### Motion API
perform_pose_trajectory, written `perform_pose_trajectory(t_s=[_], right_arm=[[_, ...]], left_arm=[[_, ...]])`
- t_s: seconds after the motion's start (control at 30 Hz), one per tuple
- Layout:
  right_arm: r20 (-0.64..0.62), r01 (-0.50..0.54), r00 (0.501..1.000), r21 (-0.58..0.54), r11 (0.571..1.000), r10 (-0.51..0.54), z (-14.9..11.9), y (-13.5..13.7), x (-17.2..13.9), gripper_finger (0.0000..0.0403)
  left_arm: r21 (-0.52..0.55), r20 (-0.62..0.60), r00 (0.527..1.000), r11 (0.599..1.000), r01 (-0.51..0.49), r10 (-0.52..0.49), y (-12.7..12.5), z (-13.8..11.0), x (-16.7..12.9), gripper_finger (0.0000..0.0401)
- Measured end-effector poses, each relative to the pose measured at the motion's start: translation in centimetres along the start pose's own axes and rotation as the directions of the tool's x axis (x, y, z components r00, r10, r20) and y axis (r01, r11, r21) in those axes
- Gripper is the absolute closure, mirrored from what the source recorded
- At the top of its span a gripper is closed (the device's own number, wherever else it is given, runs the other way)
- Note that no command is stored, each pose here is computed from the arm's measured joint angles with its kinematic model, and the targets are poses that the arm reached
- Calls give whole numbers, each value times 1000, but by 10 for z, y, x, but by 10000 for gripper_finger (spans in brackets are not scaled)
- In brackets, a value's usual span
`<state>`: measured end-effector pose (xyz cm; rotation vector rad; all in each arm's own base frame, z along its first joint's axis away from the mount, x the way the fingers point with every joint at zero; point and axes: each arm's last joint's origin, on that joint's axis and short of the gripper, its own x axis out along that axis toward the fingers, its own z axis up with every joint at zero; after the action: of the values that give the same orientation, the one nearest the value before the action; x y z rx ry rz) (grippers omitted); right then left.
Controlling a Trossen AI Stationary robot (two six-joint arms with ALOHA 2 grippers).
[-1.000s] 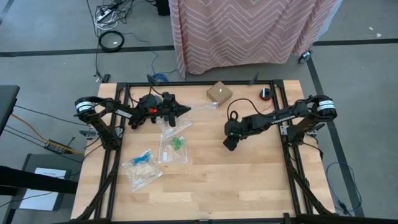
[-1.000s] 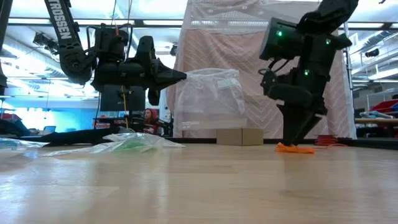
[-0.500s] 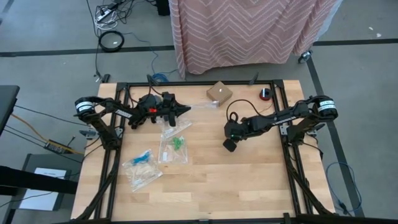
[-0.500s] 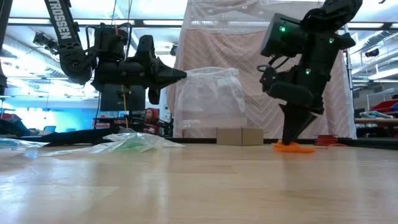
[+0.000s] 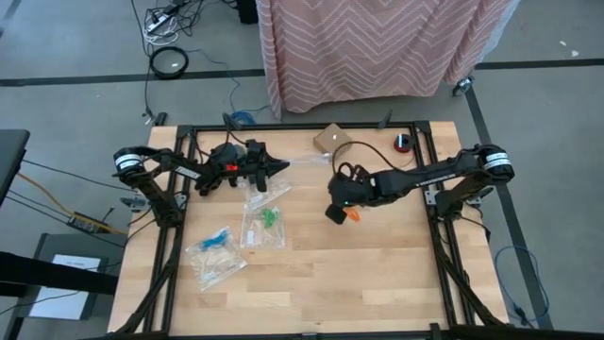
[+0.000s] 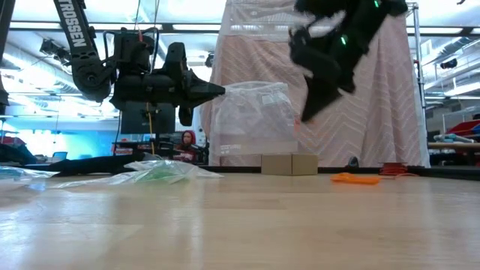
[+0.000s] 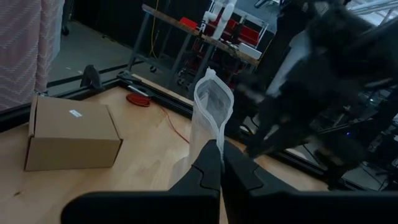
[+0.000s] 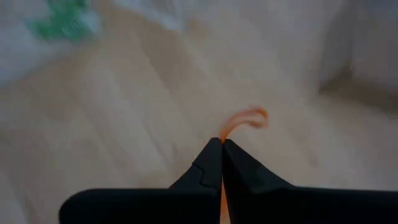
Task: Sort rubber bands
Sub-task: Put the orange rubber band into the transparent zip bag
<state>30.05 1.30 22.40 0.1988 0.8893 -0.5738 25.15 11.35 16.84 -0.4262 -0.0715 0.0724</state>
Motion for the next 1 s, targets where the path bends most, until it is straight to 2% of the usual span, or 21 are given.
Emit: perform_pose_trajectory(t_s=[0.17,0.3,0.4,0.6,0.77,0.87,1.0], right_arm=[[221,39,975,-123,992,-11,45,14,-34,403],[413,109,910,-182,977,-25,82,8,-48,403],[497,116,868,-220,968,9,101,-3,-47,403],[518,110,854,-260,959,42,118,-32,-36,403],[531,78,843,-285,955,90,122,-37,-35,403],[536,75,838,-301,951,103,122,-35,-36,403],[559,70,820,-311,948,123,122,-27,-41,403]], left_arm=[[0,1,1000,1000,-2,2,0,0,0,396],[0,-2,1000,1000,5,-5,-2,-1,1,396],[-1,-8,1000,1000,19,-19,-6,-3,2,396],[81,-14,997,993,81,-80,-16,-6,5,396],[188,6,995,978,96,-99,-22,-6,7,396],[229,23,997,971,64,-71,-22,-5,7,396],[268,61,998,963,-31,15,-19,-4,7,396]])
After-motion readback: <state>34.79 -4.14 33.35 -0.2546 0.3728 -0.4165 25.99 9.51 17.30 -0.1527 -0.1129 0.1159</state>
